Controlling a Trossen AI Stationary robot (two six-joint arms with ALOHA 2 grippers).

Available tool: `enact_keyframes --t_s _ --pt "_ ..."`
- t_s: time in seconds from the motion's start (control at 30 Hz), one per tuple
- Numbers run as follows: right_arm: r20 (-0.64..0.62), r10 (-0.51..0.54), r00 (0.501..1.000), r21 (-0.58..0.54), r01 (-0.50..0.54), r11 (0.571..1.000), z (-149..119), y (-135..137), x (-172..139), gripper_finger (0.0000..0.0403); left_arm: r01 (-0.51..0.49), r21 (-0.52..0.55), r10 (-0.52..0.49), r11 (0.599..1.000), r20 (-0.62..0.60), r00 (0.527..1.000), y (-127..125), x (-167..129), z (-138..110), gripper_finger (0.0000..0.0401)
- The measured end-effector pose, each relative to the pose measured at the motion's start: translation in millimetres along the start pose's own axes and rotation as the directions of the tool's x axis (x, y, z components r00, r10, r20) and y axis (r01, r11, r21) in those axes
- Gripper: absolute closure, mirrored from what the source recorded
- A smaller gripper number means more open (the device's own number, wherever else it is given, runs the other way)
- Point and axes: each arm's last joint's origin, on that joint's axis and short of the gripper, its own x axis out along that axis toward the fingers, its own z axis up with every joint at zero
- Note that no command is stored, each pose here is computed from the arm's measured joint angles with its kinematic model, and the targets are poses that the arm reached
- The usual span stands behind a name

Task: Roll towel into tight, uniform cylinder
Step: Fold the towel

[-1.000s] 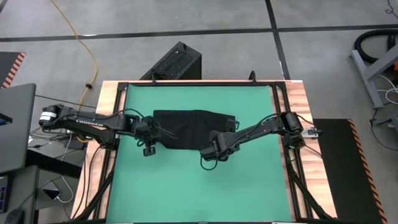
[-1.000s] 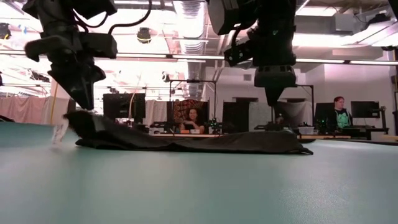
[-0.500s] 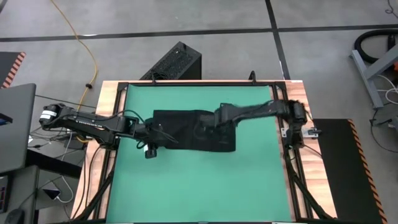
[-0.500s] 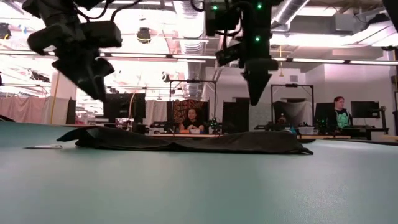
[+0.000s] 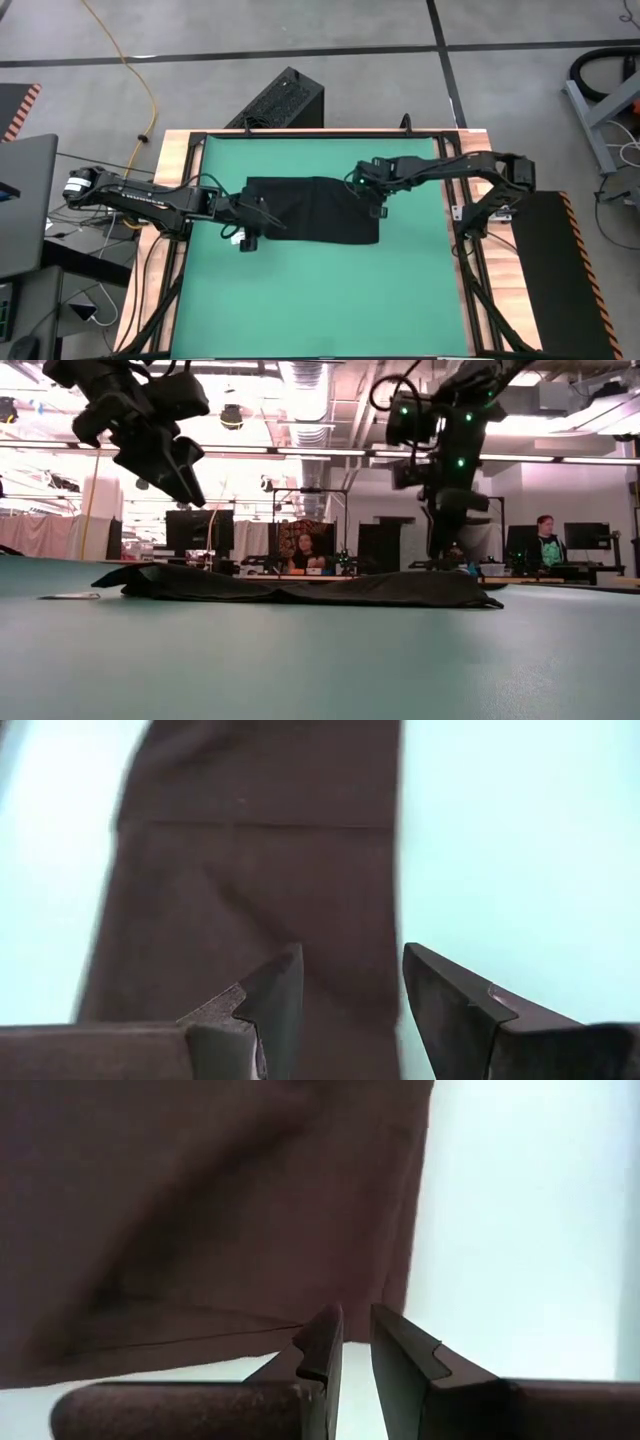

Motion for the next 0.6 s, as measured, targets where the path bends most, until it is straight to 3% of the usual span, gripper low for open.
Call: enact_keyframes --t_s 0.3,0.6 --pt "0.037 -0.034 0.999 -0.054 0.036 0.998 -1.6 -33.6 29.2 0.0325 -0.121 0.039 0.119 0.992 0.053 0.992 8.3 0.5 5.6 0.0236" --pt "0.075 0.114 0.991 0.018 -0.116 0.993 -10.3 -50.9 30.0 0.0325 -0.185 -0.034 0.186 0.982 0.036 0.982 27.9 2.5 4.3 0.0236"
